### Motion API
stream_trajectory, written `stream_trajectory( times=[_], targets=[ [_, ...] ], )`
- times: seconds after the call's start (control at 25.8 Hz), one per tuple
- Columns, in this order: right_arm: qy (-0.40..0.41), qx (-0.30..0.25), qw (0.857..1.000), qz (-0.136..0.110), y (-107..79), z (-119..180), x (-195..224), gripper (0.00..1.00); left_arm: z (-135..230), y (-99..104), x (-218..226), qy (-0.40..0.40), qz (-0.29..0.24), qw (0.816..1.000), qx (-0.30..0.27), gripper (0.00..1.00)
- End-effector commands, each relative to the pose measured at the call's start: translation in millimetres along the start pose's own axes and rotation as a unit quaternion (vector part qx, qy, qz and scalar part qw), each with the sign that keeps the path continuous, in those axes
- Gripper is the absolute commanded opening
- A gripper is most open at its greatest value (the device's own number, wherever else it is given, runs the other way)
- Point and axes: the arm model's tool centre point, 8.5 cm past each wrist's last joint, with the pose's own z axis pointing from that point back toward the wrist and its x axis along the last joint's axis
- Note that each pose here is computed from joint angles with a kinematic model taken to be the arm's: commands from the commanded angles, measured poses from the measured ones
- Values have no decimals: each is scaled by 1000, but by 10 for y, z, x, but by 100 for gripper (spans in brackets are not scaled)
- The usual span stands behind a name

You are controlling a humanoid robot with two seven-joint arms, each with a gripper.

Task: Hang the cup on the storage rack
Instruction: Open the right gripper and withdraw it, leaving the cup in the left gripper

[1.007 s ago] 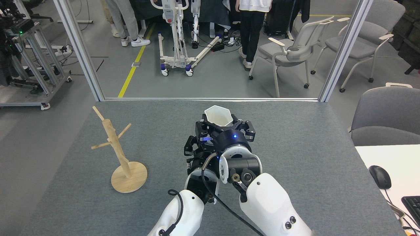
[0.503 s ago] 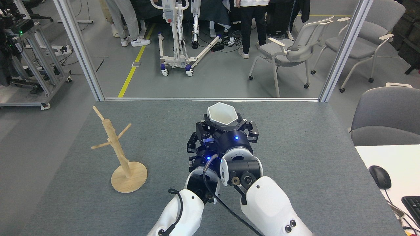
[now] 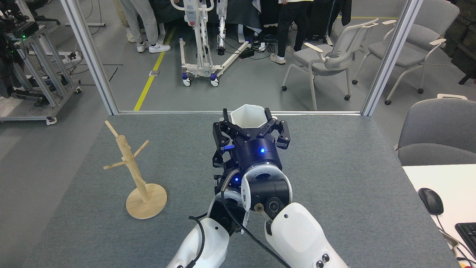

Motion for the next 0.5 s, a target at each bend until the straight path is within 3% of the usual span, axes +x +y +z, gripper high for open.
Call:
stream_trajectory(
  times=[0.0, 0.12, 0.35, 0.46],
  targets=[
    [-26, -76, 997, 10, -209, 23, 93, 98, 26, -19, 32, -13, -4, 1000, -6, 17],
    [-25, -118, 993, 11, -310, 15, 75, 98, 29, -27, 31, -13, -4, 1000, -7, 16],
    [-13, -127, 992, 17, -333, -12, -39, 98, 105, -76, 44, -13, -1, 1000, -9, 13],
    [15, -142, 990, 23, -385, -69, -298, 98, 155, -110, 53, -12, -4, 1000, -5, 13]
  ],
)
